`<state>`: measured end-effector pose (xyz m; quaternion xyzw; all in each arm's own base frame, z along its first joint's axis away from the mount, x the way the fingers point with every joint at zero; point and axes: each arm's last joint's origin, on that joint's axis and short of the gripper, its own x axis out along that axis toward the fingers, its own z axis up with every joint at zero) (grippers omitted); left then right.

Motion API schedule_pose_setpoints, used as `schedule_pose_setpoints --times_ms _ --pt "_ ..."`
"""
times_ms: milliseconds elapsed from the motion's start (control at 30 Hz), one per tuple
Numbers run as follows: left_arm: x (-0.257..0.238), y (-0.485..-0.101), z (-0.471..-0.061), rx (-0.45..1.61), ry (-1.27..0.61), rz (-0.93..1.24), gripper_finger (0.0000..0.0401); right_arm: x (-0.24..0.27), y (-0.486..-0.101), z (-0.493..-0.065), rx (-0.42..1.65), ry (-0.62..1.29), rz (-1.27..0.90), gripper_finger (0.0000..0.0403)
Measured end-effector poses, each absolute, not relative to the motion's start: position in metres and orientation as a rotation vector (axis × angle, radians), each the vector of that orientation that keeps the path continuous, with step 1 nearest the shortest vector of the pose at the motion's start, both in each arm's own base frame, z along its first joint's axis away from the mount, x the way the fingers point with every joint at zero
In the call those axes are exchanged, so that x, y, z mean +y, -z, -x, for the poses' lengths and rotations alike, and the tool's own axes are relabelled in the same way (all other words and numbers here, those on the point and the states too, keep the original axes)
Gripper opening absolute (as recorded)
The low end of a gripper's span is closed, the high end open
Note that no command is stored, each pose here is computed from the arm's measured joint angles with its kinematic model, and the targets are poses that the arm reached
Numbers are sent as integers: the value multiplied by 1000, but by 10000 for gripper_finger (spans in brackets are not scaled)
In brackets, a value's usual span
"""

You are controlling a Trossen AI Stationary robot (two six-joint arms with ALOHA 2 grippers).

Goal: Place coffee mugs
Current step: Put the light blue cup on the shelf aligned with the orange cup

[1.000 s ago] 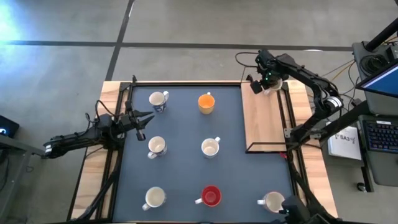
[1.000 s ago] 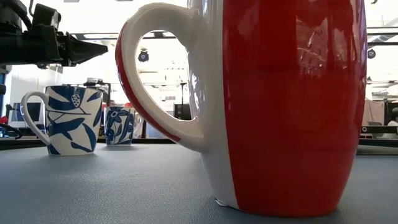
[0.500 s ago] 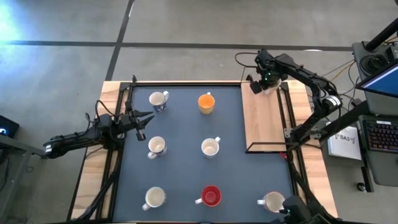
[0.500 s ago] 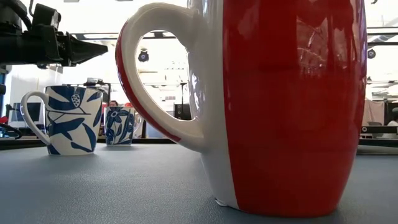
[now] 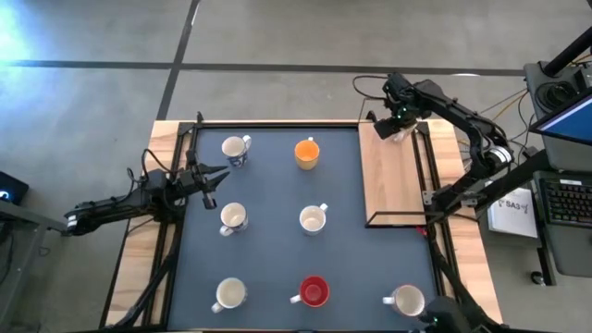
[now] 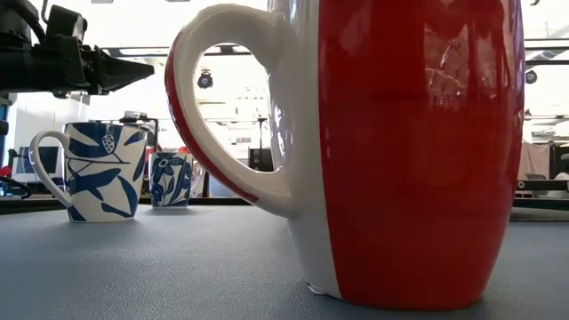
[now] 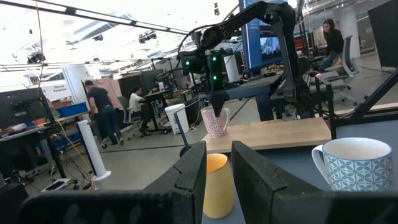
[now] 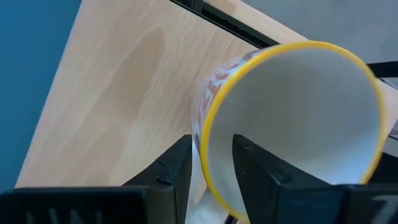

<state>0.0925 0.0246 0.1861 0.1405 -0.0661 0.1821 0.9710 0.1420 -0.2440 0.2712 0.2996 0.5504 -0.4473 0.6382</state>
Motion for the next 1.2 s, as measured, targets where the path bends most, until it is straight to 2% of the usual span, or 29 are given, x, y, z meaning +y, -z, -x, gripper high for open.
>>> schedule_pose_setpoints --times_ms 367,700,1200 --pt "25 -186 -93 -133 -368 -284 59 -225 -296 -139 1146 1054 -671 86" --pt "25 -186 -93 -133 -368 -284 59 -183 -325 -142 1034 1053 -683 77" --pt "25 -186 -92 -133 -368 -284 59 -85 -338 -201 940 695 -680 75"
